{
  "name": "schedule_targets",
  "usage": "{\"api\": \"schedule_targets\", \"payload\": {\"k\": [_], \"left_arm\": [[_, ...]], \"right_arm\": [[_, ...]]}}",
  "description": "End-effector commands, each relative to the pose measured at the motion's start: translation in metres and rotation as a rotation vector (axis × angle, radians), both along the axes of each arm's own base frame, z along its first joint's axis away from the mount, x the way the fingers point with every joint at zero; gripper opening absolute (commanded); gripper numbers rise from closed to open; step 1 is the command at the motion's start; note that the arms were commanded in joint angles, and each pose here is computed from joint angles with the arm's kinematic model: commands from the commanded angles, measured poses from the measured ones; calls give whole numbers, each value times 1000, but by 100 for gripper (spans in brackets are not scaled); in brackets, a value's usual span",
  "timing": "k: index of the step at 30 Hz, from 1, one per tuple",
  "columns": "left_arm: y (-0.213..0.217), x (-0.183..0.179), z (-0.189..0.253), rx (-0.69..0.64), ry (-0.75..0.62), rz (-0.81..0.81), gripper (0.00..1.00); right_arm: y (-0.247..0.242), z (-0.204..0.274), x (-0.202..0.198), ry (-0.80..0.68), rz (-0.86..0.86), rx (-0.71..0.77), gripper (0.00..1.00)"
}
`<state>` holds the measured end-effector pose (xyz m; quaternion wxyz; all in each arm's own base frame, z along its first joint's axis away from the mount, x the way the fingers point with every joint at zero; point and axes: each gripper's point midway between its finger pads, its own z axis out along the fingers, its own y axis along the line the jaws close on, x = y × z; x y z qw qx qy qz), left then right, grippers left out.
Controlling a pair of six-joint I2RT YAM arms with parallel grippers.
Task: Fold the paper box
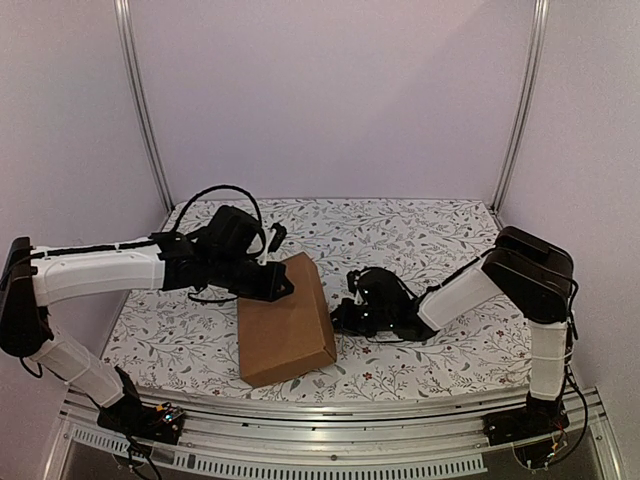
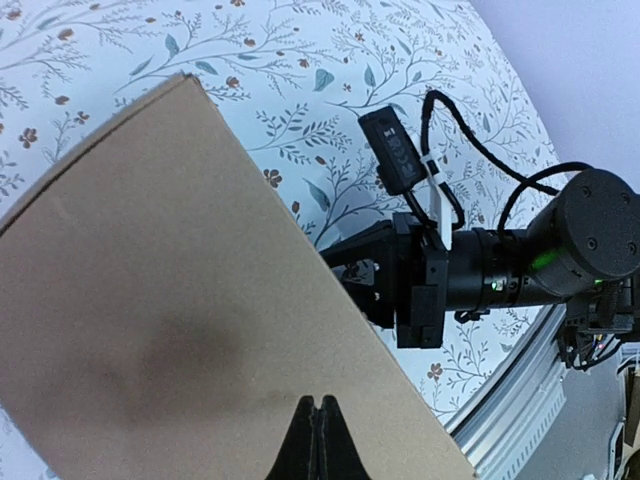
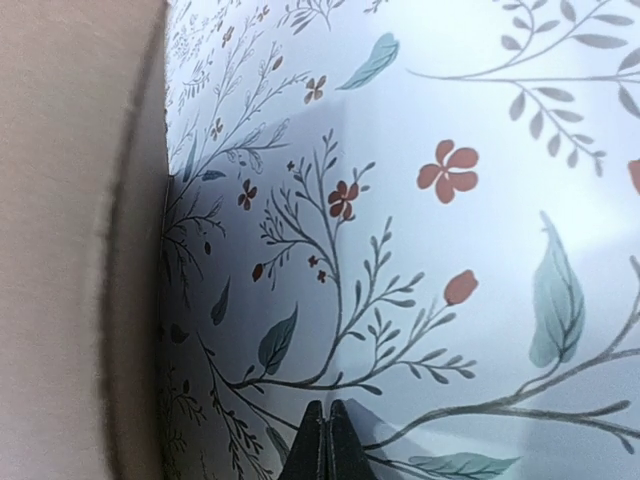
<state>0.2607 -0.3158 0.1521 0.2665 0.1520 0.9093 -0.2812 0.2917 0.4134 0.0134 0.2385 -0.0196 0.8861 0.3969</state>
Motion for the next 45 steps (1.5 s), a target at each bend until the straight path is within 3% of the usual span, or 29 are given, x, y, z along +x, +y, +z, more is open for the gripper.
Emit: {"api": "schedule_targets", "payload": {"k": [1, 13, 19, 25, 35, 45], "left_arm": [[20, 16, 17, 28, -53, 58, 0], [102, 28, 40, 101, -140, 301, 5], [152, 28, 12, 179, -92, 461, 3], [184, 20, -51, 222, 84, 565, 0], [146, 3, -109, 118, 322, 425, 0], [108, 6, -116, 30, 381, 304, 0]], "right_arm": [[-38, -26, -2, 25, -40, -133, 0], [-86, 13, 14, -131, -78, -274, 0], [-84, 47, 14, -201, -22, -293, 0], [-68, 64, 6, -212, 52, -268, 0], [-21, 61, -7, -170, 158, -219, 0], [-1, 35, -2, -112, 147, -215, 0]]}}
